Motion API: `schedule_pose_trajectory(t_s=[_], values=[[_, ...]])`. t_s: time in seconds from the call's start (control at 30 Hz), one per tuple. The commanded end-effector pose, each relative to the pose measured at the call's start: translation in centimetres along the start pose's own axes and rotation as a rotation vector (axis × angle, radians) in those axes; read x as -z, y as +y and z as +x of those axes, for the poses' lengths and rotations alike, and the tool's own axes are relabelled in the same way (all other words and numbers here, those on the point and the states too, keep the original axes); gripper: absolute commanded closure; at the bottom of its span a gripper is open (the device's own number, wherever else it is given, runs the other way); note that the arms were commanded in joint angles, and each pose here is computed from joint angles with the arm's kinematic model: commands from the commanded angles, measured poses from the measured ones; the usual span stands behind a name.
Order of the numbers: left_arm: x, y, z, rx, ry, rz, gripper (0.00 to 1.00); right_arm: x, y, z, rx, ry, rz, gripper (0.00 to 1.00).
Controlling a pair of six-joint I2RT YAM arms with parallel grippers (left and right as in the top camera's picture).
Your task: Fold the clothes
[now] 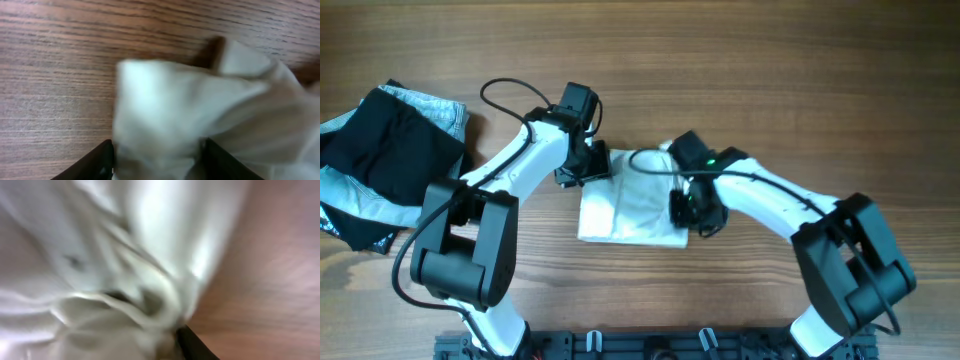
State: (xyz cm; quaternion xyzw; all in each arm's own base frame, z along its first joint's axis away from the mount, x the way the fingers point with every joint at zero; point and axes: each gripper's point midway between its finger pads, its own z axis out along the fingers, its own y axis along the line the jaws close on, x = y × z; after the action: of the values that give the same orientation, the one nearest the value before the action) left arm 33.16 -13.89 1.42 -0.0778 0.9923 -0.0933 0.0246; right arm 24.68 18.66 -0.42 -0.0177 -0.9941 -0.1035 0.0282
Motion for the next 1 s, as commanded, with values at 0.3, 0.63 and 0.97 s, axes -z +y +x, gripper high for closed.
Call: schedule_pose_trajectory(t_s=[0.3, 0.63, 0.97], values=[[0.3, -0.2, -0.7, 0.211, -0.012, 0.053, 0.50, 6.0, -6.6, -8.0, 0.115, -0.272, 0.199, 0.69], [4.2, -2.3, -4.6, 0.113, -0.218, 0.166, 0.43, 12.6, -0.8, -9.2, 0.176, -0.481, -0.094, 0.59], [-0.2, -1.4, -3.1, 0.097, -0.104, 0.102, 0.42, 3.0, -4.9, -5.2, -0.034, -0.140, 0.032, 0.84]])
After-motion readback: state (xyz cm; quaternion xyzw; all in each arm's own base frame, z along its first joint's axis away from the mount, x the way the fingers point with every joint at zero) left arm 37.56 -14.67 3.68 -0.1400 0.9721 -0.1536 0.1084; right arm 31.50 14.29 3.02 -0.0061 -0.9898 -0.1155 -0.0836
